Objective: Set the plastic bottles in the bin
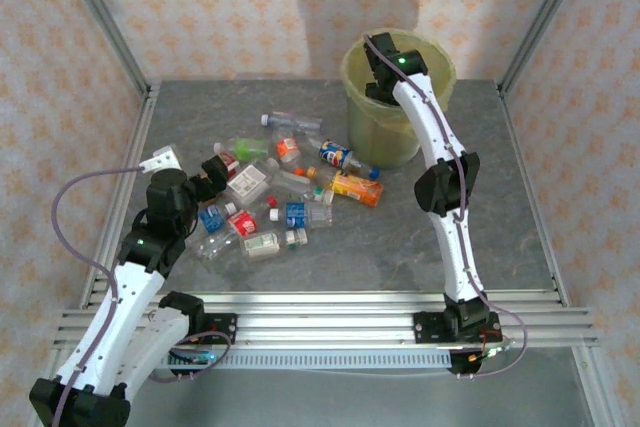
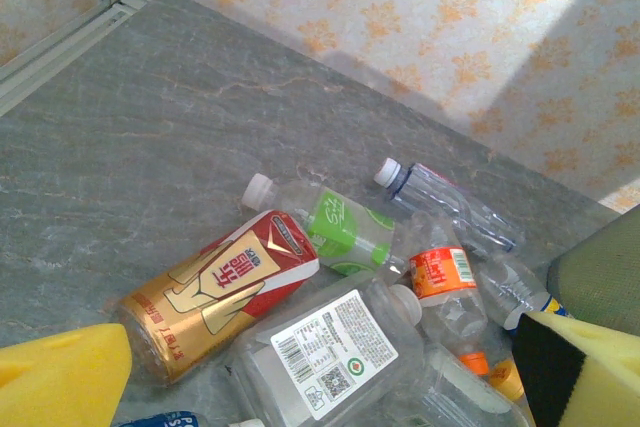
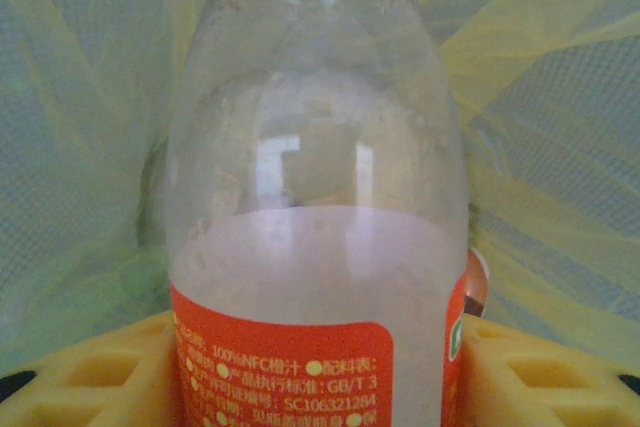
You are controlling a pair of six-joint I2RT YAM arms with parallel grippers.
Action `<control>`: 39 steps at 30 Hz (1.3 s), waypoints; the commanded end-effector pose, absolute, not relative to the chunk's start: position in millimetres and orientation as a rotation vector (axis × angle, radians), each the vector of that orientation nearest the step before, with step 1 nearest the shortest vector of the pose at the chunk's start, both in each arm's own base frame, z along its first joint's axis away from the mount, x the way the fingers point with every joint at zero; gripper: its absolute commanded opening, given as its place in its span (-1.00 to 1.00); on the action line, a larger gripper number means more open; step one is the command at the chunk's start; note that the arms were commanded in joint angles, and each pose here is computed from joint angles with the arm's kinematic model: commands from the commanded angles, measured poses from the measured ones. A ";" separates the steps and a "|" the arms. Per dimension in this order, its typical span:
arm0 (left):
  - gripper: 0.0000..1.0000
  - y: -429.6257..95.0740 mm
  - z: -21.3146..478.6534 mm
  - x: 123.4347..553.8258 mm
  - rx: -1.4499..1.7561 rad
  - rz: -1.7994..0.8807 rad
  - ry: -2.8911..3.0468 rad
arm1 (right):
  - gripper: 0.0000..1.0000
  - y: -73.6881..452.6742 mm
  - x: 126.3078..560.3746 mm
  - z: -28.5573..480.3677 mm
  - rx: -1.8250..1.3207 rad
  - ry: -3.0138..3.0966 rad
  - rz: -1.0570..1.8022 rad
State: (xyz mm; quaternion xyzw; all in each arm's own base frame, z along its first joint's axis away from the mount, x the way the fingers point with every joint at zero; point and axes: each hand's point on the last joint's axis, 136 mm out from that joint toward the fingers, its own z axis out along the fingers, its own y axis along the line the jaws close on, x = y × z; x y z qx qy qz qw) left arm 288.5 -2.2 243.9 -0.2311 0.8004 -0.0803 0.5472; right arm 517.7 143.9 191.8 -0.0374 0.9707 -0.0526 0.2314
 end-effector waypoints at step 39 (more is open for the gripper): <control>1.00 -9.6 241.7 297.9 -0.547 -0.206 1.935 | 0.54 141.6 460.0 157.6 -0.152 2.907 -0.113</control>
